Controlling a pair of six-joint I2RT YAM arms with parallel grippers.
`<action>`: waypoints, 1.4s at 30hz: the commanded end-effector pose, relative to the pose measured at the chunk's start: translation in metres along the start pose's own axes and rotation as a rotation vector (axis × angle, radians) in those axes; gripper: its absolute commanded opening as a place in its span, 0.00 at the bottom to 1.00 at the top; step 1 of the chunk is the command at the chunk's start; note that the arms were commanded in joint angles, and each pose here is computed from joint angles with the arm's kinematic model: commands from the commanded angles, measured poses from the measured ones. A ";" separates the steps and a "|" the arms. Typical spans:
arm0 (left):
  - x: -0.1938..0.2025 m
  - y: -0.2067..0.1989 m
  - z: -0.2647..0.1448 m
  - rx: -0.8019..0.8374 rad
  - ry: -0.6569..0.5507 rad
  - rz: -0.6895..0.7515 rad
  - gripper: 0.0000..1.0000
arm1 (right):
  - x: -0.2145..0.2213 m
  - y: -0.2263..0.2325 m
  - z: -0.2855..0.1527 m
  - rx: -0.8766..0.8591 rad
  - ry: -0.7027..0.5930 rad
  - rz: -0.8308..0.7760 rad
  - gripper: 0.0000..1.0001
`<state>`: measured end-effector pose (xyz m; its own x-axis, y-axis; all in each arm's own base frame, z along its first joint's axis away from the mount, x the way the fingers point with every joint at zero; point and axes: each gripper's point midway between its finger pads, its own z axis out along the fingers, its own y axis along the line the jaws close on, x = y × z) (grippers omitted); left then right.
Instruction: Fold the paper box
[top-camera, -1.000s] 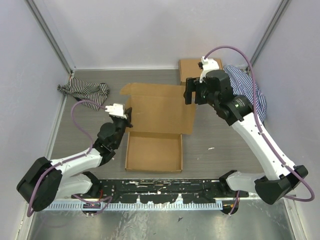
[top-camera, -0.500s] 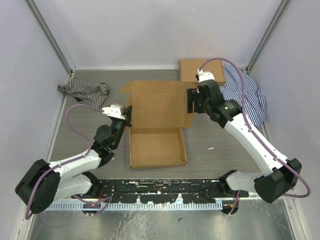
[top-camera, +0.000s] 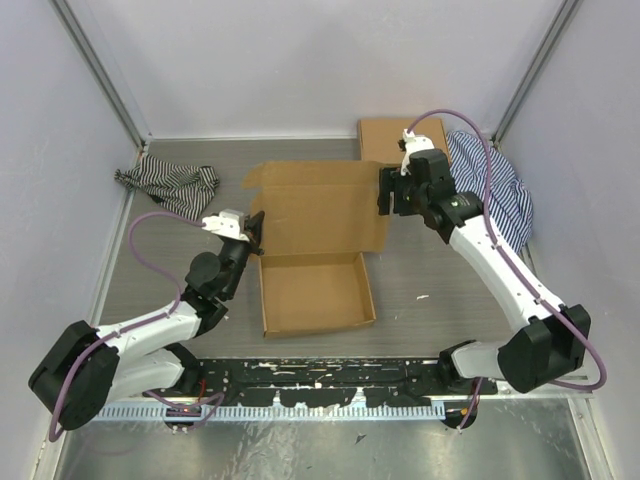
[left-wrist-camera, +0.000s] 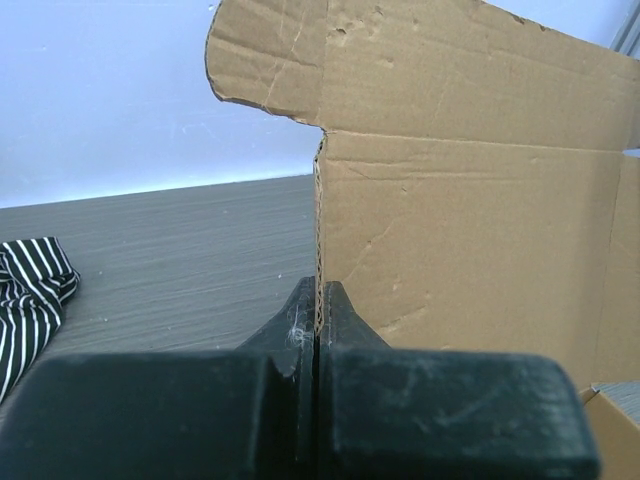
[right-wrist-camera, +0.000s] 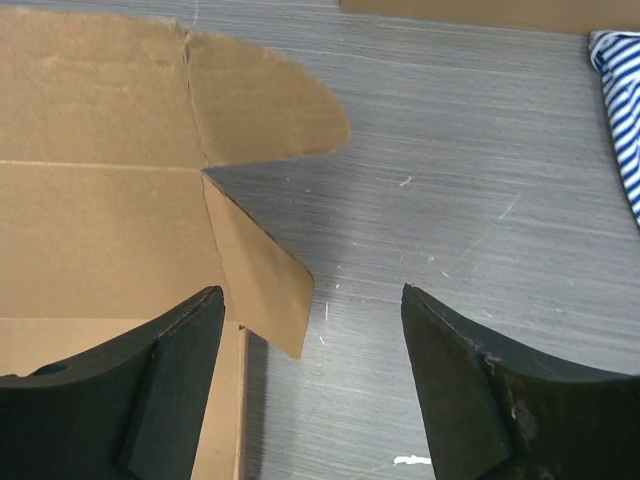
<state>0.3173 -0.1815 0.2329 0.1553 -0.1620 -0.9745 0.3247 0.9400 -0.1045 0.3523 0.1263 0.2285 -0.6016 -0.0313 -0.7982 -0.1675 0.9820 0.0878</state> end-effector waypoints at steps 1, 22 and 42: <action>-0.020 -0.003 -0.001 0.015 -0.078 -0.031 0.00 | -0.034 0.022 0.005 -0.164 -0.099 -0.050 0.76; -0.018 0.004 0.002 -0.031 -0.030 -0.020 0.41 | -0.016 0.030 0.016 -0.209 -0.038 -0.026 0.08; -0.070 0.022 -0.016 -0.121 0.221 0.068 0.69 | -0.056 0.051 -0.078 -0.316 -0.470 -0.281 0.06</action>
<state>0.3022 -0.1419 0.3050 0.0369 -0.1319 -0.9906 0.1761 0.9766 -0.1235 0.3221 0.1556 0.2674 -0.3476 -0.1011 -0.9322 -0.4422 0.8943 0.0679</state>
